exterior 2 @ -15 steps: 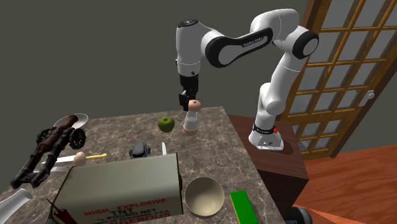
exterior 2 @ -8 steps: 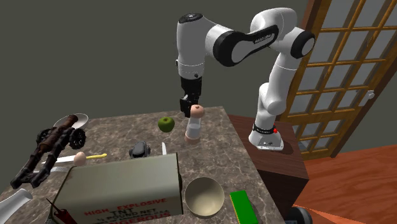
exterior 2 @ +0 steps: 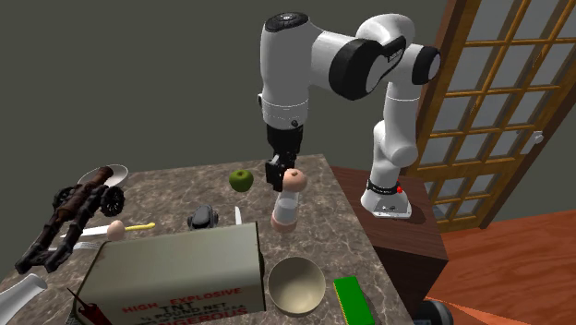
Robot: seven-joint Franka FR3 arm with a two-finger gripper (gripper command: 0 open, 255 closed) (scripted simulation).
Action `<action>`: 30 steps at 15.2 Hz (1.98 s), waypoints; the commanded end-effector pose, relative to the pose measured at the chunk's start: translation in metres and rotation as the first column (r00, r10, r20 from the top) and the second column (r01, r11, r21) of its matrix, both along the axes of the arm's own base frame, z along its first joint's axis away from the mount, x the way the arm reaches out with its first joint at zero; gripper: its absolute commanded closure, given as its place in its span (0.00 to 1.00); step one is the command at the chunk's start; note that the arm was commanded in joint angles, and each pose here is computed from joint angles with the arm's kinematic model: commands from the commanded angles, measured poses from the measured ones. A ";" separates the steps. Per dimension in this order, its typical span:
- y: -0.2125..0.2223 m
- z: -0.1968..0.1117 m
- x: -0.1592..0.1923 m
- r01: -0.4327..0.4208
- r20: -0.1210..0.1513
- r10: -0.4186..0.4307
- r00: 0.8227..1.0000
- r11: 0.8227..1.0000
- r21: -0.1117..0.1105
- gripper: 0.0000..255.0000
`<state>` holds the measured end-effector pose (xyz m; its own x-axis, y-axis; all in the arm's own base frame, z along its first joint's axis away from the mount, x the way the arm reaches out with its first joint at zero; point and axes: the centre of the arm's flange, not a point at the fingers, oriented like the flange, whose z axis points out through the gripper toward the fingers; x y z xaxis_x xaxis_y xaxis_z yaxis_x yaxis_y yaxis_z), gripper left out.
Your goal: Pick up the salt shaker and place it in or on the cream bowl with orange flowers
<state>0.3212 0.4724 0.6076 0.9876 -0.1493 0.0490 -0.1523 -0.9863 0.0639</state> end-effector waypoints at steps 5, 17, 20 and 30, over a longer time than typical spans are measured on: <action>0.070 0.022 -0.027 0.005 0.000 -0.005 1.000 1.000 0.000 1.00; 0.096 -0.025 -0.038 0.005 0.000 -0.005 1.000 1.000 0.000 1.00; 0.096 -0.040 -0.038 0.005 0.000 -0.005 1.000 1.000 0.000 1.00; 0.096 -0.093 -0.038 0.005 0.000 -0.005 1.000 1.000 0.000 1.00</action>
